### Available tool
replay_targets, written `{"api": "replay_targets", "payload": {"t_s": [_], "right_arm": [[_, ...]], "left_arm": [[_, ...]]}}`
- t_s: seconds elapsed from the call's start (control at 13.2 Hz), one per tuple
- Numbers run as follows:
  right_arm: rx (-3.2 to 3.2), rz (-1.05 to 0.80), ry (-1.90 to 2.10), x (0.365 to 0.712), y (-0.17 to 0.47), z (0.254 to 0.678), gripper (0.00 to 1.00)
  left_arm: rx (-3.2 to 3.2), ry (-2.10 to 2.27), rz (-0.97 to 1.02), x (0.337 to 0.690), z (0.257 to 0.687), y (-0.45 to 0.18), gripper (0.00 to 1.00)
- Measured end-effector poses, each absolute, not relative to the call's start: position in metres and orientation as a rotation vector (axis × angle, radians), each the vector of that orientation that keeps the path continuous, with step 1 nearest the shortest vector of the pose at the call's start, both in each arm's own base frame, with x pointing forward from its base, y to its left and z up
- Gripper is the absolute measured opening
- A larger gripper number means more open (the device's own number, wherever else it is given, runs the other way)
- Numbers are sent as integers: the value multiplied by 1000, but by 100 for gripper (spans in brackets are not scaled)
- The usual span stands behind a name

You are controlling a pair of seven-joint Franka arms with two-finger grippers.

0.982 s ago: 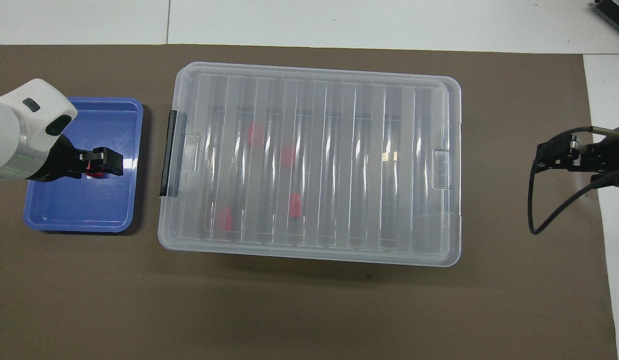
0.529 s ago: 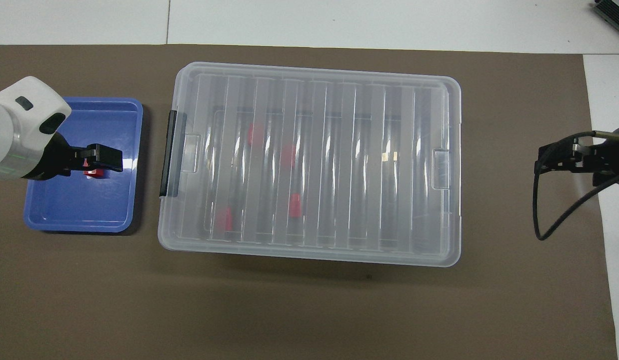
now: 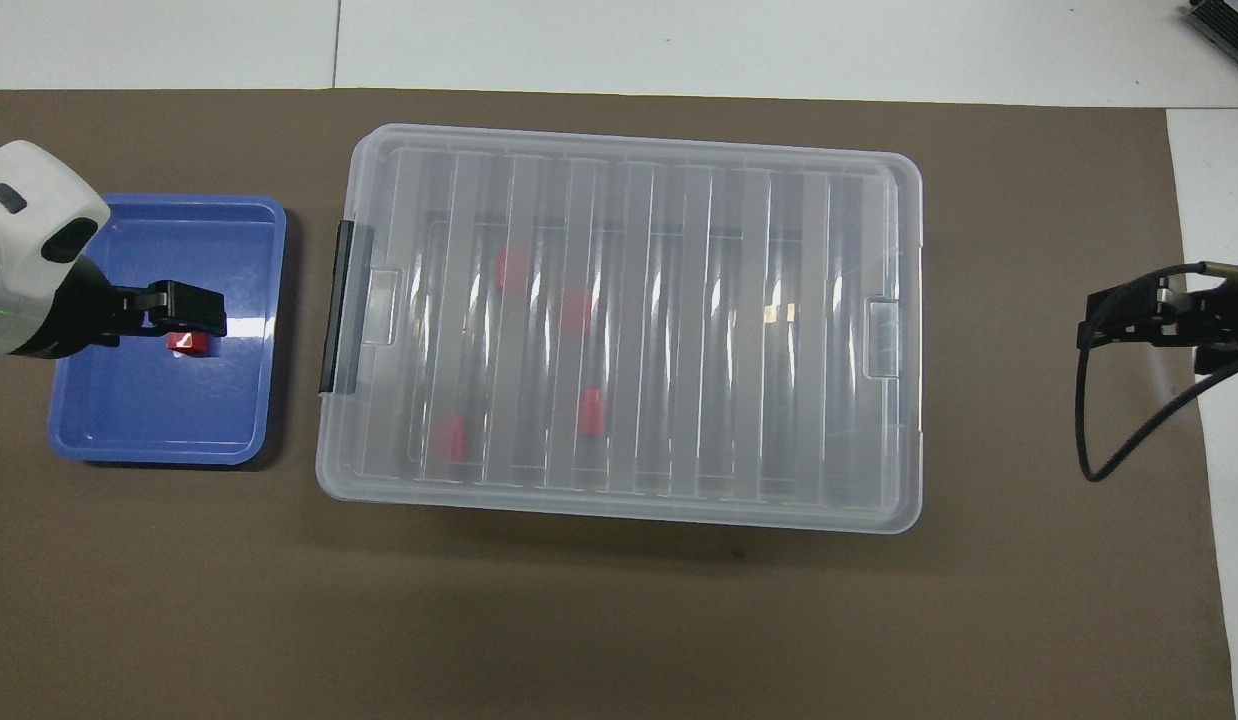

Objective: Place red block in blue tray from box

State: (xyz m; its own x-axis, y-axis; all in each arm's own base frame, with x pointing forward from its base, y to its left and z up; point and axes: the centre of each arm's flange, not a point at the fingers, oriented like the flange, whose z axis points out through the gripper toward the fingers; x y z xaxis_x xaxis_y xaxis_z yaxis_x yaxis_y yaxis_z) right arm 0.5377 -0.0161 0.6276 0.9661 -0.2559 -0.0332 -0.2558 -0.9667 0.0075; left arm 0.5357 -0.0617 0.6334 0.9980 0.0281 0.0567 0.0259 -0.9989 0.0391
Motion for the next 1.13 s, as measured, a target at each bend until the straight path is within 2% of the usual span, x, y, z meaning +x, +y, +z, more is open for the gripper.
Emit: {"api": "replay_targets", "payload": {"t_s": [0.15, 1.13], "right_arm": [[3109, -53, -412, 538, -18, 628, 100], [3115, -59, -327, 537, -4, 627, 100]], "left_arm": [[3102, 42, 89, 533, 646, -61, 100], [3104, 42, 63, 532, 642, -61, 100]]}}
